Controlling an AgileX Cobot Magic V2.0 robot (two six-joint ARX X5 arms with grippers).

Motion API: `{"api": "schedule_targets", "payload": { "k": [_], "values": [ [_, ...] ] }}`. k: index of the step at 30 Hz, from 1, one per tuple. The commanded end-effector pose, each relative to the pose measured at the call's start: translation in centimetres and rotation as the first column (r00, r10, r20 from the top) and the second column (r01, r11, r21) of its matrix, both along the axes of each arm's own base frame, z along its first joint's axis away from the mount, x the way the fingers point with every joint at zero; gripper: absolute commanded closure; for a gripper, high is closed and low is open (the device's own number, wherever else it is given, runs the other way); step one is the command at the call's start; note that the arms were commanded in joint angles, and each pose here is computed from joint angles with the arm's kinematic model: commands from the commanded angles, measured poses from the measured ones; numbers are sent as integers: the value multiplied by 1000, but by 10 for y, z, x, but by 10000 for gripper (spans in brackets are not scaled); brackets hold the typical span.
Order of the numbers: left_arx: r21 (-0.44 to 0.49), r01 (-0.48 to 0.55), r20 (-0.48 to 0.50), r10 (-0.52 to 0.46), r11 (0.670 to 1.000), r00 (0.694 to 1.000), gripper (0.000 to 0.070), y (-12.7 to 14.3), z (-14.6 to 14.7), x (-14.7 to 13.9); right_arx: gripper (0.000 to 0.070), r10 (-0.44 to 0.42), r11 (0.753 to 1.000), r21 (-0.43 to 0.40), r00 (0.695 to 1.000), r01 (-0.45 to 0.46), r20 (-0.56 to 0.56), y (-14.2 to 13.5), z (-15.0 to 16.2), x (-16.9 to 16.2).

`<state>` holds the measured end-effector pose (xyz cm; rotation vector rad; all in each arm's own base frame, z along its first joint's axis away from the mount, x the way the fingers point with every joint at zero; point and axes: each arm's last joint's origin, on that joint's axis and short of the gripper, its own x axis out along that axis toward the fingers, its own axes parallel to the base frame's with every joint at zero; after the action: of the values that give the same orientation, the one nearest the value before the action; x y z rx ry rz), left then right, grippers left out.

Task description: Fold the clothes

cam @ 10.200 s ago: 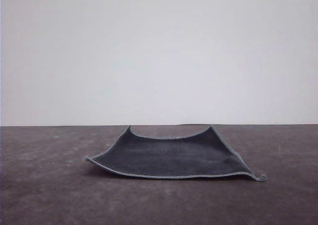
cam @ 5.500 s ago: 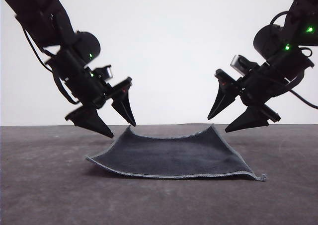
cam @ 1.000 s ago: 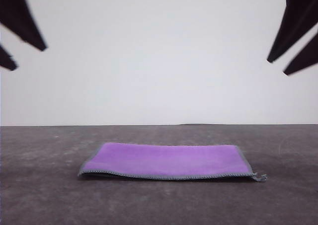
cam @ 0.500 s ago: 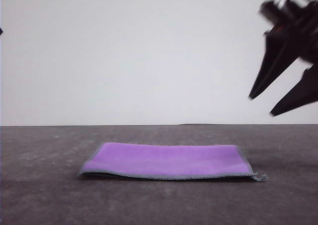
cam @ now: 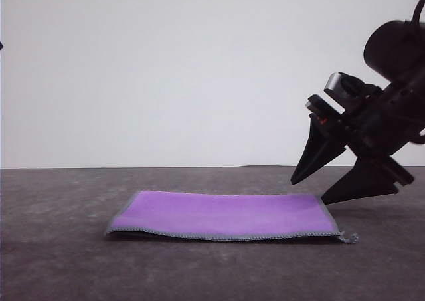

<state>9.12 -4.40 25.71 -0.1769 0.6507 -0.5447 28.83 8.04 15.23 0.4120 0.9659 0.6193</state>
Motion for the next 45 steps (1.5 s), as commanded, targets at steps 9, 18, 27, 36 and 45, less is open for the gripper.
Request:
{"api": "schedule_targets", "payload": {
  "k": [9, 18, 27, 36, 45],
  "values": [
    [4, -17, 11, 17, 1000, 1000, 311, 0, 2, 1, 340, 80, 995, 58, 996, -78, -42, 3, -27, 9],
    [4, -17, 11, 17, 1000, 1000, 311, 0, 2, 1, 341, 151, 985, 109, 973, -133, -176, 3, -36, -2],
    [4, -17, 11, 17, 1000, 1000, 311, 0, 2, 1, 532, 115, 989, 114, 965, -90, -238, -12, -38, -4],
    [4, -18, 12, 18, 1000, 1000, 311, 0, 2, 1, 698, 122, 984, 153, 972, -92, -203, -13, -24, 0],
    [-1, -19, 26, 19, 1000, 999, 311, 0, 3, 2, 698, 189, 965, 204, 975, -163, -115, 14, 14, 9]
  ]
}}
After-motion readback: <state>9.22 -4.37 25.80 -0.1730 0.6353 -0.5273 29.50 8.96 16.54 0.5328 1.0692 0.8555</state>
